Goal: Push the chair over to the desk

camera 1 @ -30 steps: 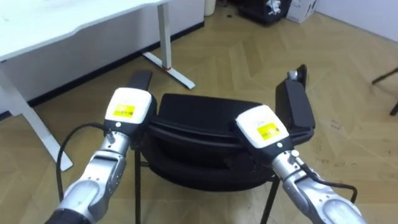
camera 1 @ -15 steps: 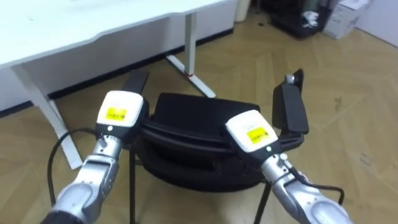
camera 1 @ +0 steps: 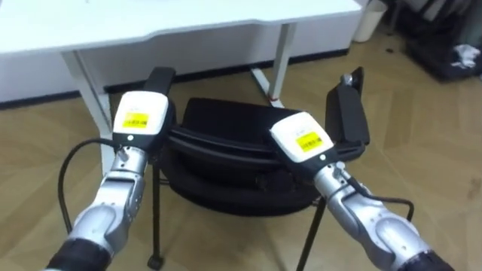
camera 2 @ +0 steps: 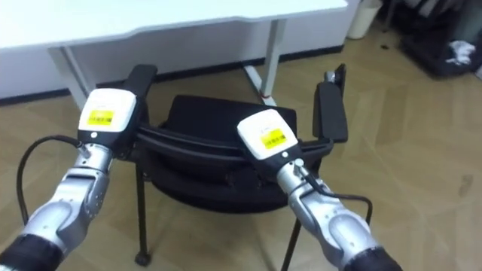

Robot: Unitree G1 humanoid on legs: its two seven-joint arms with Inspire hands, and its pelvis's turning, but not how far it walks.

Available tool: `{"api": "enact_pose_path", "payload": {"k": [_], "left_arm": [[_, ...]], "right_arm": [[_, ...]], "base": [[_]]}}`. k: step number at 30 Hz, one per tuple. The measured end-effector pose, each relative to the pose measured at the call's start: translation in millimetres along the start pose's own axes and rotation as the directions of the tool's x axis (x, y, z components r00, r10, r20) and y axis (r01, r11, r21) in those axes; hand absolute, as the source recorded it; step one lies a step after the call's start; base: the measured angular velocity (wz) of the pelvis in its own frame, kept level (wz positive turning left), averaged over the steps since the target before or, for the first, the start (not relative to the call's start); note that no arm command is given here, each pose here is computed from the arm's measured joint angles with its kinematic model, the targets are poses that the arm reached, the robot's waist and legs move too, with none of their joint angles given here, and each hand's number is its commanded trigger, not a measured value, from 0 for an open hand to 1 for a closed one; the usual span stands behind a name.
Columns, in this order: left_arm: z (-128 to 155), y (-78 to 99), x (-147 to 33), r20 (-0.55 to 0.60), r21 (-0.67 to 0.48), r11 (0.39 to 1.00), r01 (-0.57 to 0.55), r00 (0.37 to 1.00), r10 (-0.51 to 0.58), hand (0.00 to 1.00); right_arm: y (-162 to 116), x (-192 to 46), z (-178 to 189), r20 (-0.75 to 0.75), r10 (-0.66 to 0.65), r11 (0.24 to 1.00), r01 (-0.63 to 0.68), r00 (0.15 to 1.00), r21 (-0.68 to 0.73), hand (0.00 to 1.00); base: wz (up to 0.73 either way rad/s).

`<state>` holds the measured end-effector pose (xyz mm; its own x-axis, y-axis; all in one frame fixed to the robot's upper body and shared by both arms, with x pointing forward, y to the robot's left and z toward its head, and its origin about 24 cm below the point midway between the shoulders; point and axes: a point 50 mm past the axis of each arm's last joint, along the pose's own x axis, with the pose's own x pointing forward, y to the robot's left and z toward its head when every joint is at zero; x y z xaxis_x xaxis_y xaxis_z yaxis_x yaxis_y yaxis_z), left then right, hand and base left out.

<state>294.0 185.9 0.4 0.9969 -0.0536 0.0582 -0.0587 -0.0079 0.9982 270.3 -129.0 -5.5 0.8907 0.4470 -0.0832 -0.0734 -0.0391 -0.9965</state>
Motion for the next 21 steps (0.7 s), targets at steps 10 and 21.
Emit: {"api": "enact_pose_path", "payload": {"k": [10, 21], "left_arm": [[1, -6.5, -10.9, -0.042, -0.014, 1.0, -0.016, 0.999, 0.016, 1.0], [1, -3.6, -20.0, -0.072, -0.038, 0.998, -0.042, 0.997, 0.039, 1.0]], "right_arm": [[-3, 1, 0, 0.015, -0.006, 0.999, 0.007, 1.0, -0.042, 1.0], [-2, -2, 4, 0.032, -0.036, 0.997, 0.038, 0.999, -0.063, 1.0]], "base": [[0.24], [-0.09]]}}
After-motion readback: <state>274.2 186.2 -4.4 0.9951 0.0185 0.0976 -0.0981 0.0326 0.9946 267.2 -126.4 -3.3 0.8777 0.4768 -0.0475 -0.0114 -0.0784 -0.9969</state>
